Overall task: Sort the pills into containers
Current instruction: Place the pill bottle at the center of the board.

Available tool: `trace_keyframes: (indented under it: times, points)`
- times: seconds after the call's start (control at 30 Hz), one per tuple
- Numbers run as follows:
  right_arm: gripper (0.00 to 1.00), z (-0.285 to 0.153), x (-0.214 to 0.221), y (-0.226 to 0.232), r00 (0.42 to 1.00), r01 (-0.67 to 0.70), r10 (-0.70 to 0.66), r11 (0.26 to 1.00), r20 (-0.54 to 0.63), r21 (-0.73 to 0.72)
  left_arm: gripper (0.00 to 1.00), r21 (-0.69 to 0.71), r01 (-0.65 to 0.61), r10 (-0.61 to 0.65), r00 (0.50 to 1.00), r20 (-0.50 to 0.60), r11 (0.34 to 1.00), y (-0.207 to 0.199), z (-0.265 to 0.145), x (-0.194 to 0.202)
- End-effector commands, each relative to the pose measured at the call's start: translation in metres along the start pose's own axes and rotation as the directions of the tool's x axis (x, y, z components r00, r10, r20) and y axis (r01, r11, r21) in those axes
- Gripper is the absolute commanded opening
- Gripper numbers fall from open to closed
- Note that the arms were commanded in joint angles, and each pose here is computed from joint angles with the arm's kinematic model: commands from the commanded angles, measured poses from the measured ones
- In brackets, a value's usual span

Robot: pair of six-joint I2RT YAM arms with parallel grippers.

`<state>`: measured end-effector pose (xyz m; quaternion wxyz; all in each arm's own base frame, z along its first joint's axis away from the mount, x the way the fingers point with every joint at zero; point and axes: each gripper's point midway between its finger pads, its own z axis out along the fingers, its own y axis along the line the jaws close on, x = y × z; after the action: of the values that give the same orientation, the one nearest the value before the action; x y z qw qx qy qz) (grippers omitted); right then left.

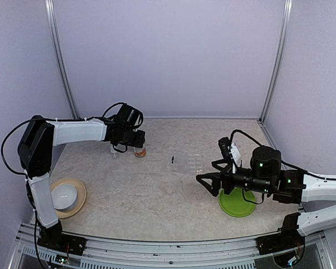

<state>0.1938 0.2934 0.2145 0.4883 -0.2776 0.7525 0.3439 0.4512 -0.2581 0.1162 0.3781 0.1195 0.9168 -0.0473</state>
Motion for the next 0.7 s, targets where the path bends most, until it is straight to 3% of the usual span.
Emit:
trace_keyframes:
  times: [0.0,0.5,0.67]
  points:
    - [1.0,0.0006,0.002,-0.0038,1.0,-0.013,0.013,1.0,0.011,0.012,0.34,0.001,-0.001,0.001,1.0,0.022,1.0,0.0004,0.0009,-0.0124]
    - [1.0,0.0003,0.0042,-0.0042,1.0,-0.017,0.017,1.0,0.012,0.011,0.5,0.007,0.004,-0.004,1.0,-0.001,1.0,0.0019,0.0069,-0.0068]
    - [1.0,0.0006,0.0048,-0.0046,1.0,-0.018,0.018,1.0,0.01,0.012,0.6,0.005,0.004,-0.004,1.0,-0.005,1.0,0.0028,0.0066,-0.0059]
